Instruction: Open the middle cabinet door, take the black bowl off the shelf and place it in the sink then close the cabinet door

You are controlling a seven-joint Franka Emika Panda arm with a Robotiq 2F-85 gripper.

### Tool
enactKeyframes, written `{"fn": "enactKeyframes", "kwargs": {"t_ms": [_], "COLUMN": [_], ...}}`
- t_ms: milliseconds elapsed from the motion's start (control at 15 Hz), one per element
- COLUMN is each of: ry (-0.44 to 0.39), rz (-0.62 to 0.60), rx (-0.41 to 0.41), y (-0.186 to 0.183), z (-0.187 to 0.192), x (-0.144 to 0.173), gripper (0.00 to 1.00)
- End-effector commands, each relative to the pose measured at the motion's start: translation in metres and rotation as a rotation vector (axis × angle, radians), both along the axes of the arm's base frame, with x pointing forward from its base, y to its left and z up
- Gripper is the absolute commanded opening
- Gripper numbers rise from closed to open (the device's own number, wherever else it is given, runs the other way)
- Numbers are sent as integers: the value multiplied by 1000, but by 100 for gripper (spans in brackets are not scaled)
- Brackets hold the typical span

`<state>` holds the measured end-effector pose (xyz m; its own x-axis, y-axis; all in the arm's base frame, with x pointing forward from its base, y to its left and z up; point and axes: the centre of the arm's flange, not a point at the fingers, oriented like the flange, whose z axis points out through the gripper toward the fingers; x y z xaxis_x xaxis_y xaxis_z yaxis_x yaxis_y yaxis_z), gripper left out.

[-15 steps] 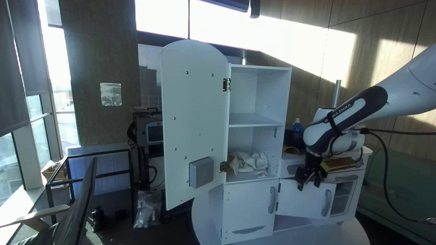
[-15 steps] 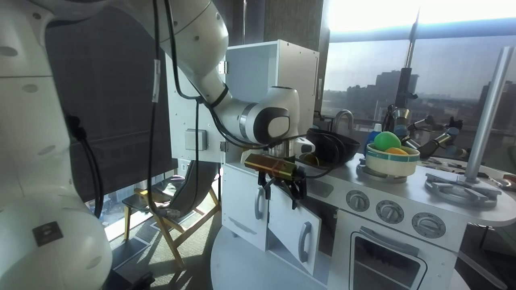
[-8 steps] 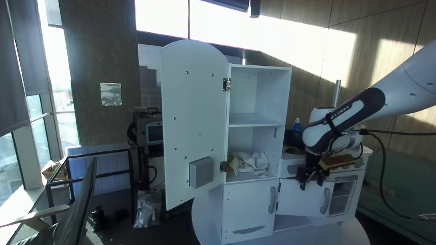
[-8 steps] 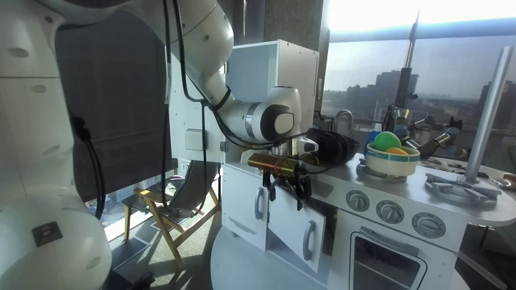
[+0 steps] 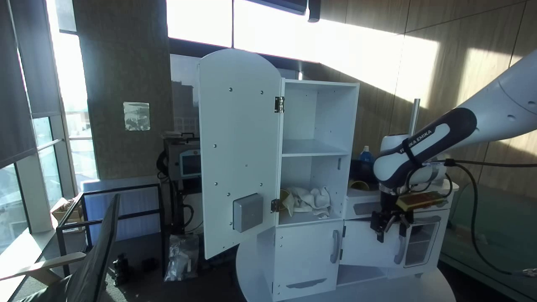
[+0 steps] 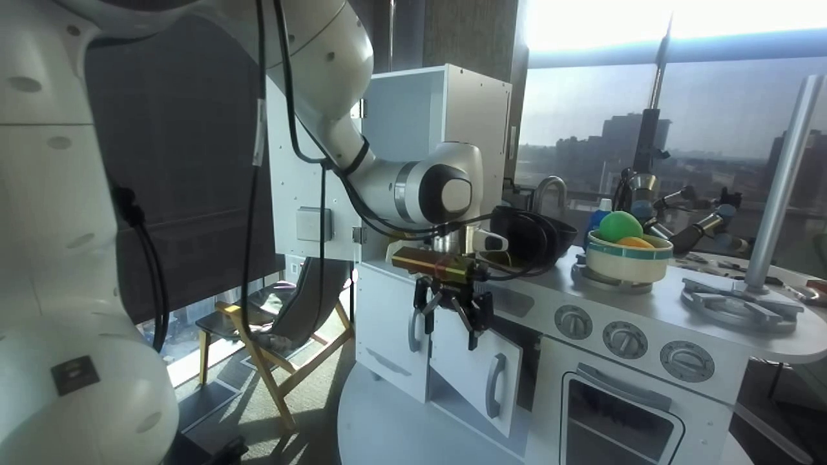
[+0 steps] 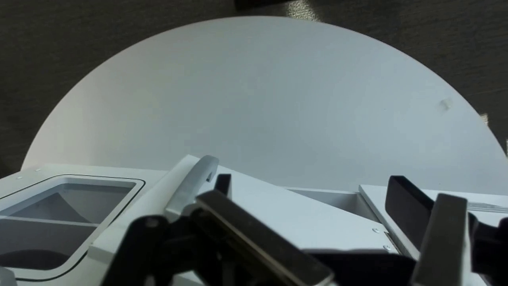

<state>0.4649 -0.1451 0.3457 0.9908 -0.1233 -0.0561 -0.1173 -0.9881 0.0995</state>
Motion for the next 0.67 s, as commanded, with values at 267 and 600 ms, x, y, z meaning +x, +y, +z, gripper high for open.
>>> {"fn": "enactKeyframes", "kwargs": {"t_ms": [267, 600], "ry": [-216, -312], "rz": [-24, -33], "rx": [-24, -16], "y": [-29, -27], "z": [-18, -25], "x": [47, 43], "gripper": [100, 100]}}
